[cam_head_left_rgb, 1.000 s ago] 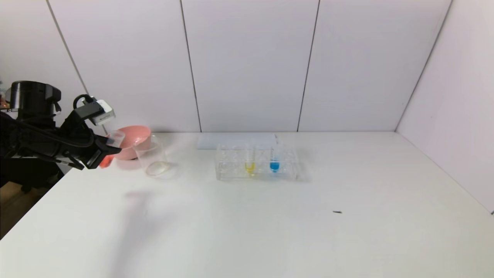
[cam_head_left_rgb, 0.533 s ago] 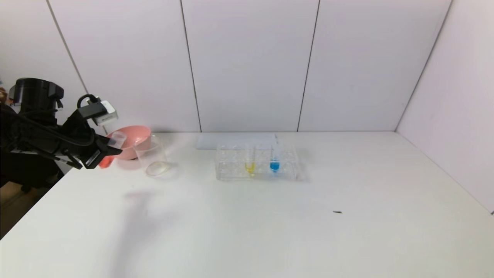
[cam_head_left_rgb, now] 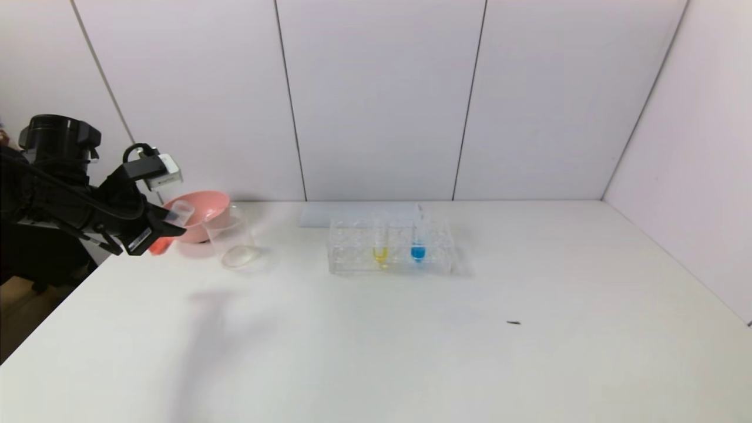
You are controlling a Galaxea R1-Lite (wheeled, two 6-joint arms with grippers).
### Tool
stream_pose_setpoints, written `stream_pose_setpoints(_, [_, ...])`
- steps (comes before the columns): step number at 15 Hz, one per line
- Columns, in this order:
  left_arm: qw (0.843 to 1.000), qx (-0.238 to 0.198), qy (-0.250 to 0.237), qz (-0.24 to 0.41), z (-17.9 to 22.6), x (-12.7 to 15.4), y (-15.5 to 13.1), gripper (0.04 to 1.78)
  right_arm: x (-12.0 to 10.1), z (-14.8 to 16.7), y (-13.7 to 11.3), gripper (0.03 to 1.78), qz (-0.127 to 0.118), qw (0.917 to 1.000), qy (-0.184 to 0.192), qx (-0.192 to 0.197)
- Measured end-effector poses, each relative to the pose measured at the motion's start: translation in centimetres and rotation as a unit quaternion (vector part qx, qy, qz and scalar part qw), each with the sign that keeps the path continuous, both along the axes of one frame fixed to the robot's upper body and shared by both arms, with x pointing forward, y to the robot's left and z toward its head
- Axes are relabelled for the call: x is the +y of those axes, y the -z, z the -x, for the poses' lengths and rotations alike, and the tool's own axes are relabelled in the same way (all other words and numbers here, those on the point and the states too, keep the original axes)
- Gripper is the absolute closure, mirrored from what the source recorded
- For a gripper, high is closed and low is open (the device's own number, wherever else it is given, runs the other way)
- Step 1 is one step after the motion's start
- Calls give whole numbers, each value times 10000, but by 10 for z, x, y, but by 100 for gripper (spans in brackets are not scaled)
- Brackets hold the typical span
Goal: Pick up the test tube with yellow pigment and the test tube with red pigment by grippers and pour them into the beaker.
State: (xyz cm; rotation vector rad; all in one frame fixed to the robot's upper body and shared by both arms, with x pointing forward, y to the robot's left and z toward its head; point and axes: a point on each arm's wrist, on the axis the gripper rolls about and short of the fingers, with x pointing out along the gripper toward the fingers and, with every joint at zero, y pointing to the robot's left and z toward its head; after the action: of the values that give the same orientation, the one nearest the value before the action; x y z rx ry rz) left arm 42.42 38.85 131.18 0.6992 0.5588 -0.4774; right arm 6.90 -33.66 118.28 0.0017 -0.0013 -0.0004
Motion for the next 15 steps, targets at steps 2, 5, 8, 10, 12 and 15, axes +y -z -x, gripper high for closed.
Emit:
stream_pose_setpoints(2, [10000,-39,43,-55,-2,1,-1,138,0,0,0,11,0,10000,0,0])
stream_pose_setpoints(5, [9999,-61,97,-130,-5,1,-2,138,0,0,0,11,0,10000,0,0])
stream_pose_setpoints(8, [9995,99,200,-220,-4,1,-5,138,0,0,0,11,0,10000,0,0])
stream_pose_setpoints(10, [9989,139,302,-327,-5,2,-7,138,0,0,0,11,0,10000,0,0])
stream_pose_setpoints(12, [9983,109,389,-429,-8,2,-9,138,0,0,0,11,0,10000,-2,0])
stream_pose_setpoints(15, [9968,181,529,-567,-11,4,-11,138,0,0,0,11,0,10000,0,0])
